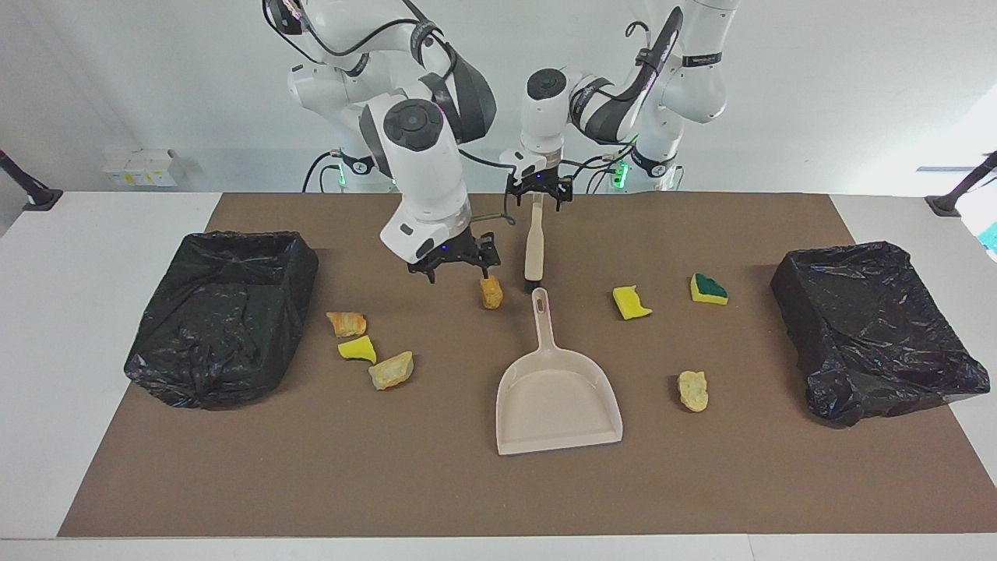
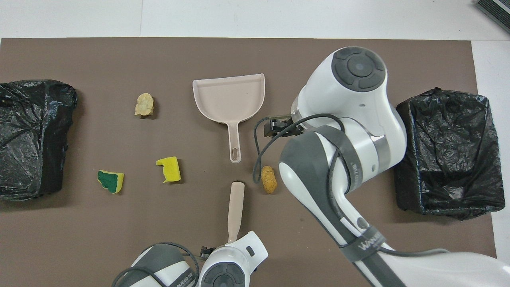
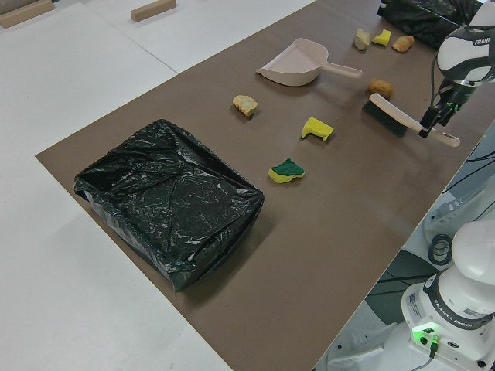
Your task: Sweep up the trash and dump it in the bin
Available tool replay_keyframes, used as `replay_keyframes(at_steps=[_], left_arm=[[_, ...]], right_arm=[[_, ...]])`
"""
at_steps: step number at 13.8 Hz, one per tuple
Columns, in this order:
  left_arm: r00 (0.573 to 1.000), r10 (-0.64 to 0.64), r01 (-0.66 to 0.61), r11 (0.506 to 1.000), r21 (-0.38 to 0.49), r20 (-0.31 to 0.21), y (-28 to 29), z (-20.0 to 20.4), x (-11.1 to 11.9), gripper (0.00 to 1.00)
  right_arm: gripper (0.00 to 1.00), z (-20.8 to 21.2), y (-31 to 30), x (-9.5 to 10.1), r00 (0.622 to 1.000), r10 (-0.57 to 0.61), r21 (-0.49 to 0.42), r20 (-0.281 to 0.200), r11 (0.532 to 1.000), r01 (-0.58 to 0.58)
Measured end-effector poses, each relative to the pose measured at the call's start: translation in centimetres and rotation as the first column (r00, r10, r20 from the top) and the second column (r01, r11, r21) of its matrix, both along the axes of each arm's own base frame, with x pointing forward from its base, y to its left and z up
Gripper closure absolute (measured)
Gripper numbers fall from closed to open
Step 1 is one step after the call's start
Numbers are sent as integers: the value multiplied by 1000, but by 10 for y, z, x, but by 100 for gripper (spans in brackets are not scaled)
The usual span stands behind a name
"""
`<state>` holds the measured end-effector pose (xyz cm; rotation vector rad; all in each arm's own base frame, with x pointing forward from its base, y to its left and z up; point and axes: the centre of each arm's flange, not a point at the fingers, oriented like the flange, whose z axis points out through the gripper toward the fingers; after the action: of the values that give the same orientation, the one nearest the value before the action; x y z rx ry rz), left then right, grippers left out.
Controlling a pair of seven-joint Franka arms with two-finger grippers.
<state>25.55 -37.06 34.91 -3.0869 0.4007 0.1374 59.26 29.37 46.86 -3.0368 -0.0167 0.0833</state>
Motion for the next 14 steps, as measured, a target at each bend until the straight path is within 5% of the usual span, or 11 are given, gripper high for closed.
replay_keyframes(at_steps=[5,6,12,14], left_arm=[[1000,1,-1,1000,10,-7,1,-1,-1,69],[1000,-1,1,1000,24,-18,3,-2,-2,74],[996,12,-1,993,115,-92,17,2,-6,74],[990,51,-29,987,160,-131,32,10,2,74]], right_arm=[[0,-61,62,3,1000,-19,29,24,999,18],[0,-72,77,1,999,-21,35,29,999,20],[9,-107,131,-10,996,36,3,83,999,-36],[29,-110,136,-14,993,62,-21,97,998,-60]])
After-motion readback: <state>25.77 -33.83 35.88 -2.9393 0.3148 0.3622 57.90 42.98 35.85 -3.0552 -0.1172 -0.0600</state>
